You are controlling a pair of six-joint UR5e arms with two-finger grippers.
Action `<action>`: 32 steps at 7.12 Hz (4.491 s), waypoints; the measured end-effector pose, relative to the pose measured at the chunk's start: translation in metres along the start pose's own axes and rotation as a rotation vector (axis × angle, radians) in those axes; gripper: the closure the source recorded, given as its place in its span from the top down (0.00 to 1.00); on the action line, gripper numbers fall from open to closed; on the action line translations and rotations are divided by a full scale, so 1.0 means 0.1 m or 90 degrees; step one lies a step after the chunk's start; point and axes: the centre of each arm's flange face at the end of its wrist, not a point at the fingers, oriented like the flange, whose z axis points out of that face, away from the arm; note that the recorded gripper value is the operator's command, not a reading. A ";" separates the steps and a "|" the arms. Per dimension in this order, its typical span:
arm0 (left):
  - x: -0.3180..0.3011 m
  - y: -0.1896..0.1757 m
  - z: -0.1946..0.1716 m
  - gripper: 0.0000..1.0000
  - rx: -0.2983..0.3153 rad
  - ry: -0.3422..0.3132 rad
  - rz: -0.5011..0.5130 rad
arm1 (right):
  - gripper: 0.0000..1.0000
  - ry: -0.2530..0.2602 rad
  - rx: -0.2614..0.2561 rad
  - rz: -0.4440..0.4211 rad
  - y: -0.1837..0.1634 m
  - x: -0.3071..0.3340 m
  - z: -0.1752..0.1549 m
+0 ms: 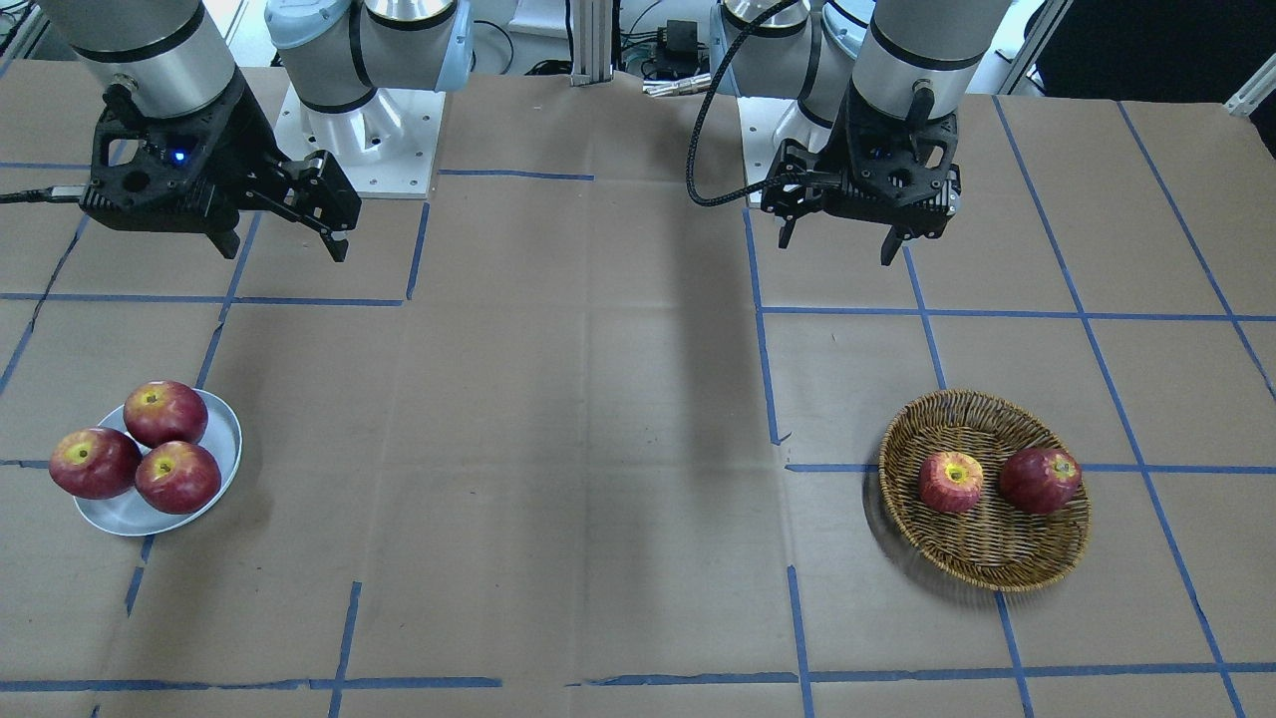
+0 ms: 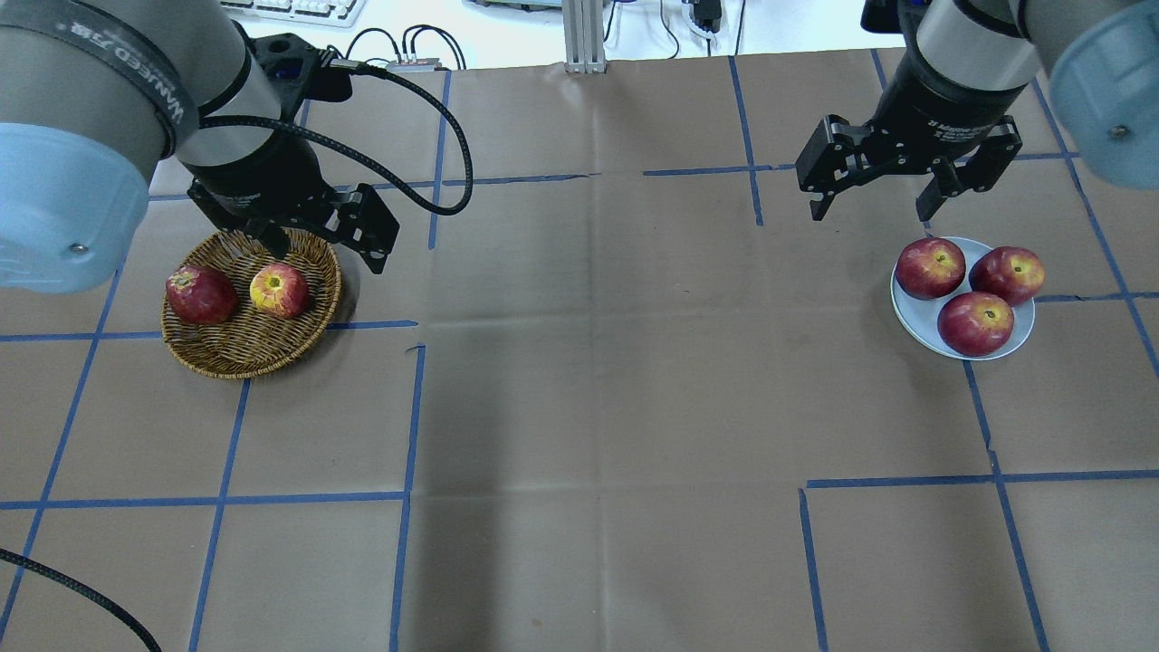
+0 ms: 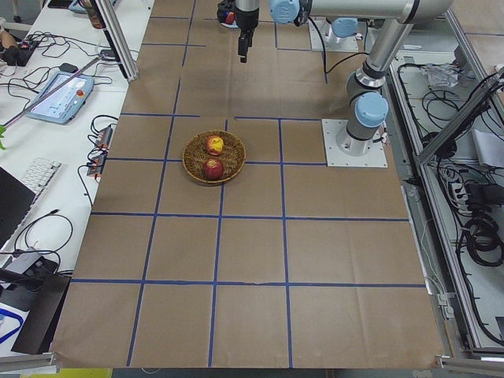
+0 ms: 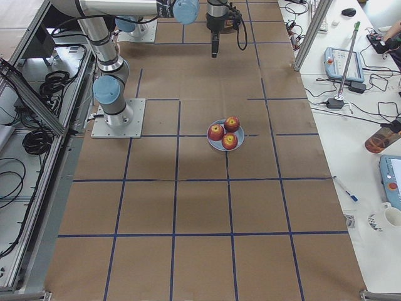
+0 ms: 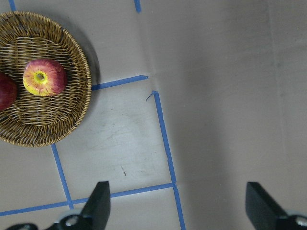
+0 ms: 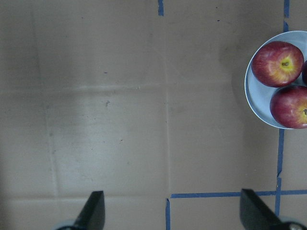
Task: Transfer apple from basket to plate
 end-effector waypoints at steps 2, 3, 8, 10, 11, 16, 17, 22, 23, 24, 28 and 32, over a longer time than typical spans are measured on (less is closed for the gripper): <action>-0.01 0.00 0.01 0.99 -0.001 0.000 0.001 | 1.00 0.000 0.000 0.000 0.00 0.00 0.00; -0.01 0.00 0.01 0.99 -0.002 0.000 0.003 | 1.00 0.000 0.000 0.000 0.00 0.00 0.00; -1.07 -0.38 1.01 0.99 0.010 -0.004 0.093 | 1.00 0.000 0.000 0.000 0.00 0.00 0.00; -1.64 -0.57 1.68 0.99 0.018 -0.008 0.125 | 1.00 0.000 0.000 0.000 0.00 0.00 0.00; -1.82 -0.64 1.91 0.99 0.014 -0.006 0.135 | 1.00 0.000 0.000 0.000 0.00 0.00 0.00; -2.09 -0.79 2.49 0.99 0.002 -0.002 0.158 | 1.00 0.000 0.000 0.000 0.00 0.00 0.00; -2.11 -0.78 2.58 0.99 -0.007 0.004 0.157 | 1.00 0.000 0.000 0.000 0.00 0.00 0.00; -2.32 -0.74 2.81 0.43 -0.023 0.024 0.144 | 1.00 0.000 0.000 -0.001 0.00 -0.01 0.00; -2.31 -0.76 2.72 0.43 -0.013 0.020 0.138 | 1.00 0.000 0.000 -0.001 0.00 -0.01 0.00; -2.19 -0.82 2.56 0.43 0.006 0.018 0.117 | 1.00 0.000 0.001 -0.001 0.00 -0.01 0.00; -0.41 -1.25 2.02 0.45 0.056 0.027 -0.001 | 1.00 0.000 0.000 -0.001 0.00 -0.01 0.00; 1.33 -1.26 2.39 0.45 0.051 0.035 -0.085 | 1.00 0.000 0.000 -0.001 0.00 -0.01 0.00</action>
